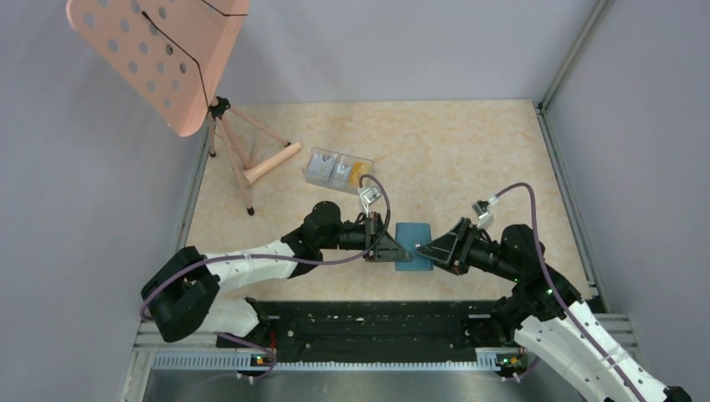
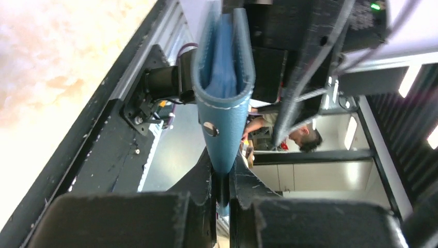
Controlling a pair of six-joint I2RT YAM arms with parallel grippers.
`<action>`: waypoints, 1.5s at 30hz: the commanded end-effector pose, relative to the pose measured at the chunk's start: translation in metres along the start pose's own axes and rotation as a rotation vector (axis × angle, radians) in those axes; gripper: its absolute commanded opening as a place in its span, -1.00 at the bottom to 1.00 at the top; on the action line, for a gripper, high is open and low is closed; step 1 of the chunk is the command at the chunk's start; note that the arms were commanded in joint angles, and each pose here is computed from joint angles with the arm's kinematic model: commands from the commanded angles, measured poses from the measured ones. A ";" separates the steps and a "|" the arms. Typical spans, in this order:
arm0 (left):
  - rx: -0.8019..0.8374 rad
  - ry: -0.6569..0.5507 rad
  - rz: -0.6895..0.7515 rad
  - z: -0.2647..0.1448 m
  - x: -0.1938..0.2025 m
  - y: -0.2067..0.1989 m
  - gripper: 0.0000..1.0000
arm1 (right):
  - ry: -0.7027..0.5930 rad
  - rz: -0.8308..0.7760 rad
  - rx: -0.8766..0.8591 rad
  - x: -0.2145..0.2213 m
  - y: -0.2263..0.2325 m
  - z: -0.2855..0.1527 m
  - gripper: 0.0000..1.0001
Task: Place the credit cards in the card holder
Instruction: Open the card holder at the center of the board.
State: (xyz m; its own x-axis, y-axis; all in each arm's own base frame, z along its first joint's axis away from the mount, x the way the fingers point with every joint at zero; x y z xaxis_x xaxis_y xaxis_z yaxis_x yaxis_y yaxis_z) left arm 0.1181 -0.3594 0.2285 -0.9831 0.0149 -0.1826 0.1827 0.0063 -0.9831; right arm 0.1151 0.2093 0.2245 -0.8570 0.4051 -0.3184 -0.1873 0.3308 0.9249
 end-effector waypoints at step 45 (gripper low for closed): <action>-0.798 0.028 0.282 -0.008 0.011 0.036 -1.00 | 0.161 -0.226 0.588 -0.003 -0.057 0.041 0.12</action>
State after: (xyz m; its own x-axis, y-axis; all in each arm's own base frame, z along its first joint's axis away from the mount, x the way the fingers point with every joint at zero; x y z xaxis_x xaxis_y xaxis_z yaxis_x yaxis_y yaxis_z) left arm 0.1176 -0.3387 0.1668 -0.9176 0.1382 -0.3727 0.3416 0.7535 -0.5617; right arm 0.1346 0.2228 0.1541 -0.9251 0.1263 -0.3580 -0.1107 0.8123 0.5727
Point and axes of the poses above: each gripper's point midway between its finger pads, its own z axis out along the fingers, its own y axis along the line the jaws close on, x = y × z, the point moved 1 cm from there along -z, back along the fingers, and after that the axes turned 4 degrees about -z, right-handed, at the moved point
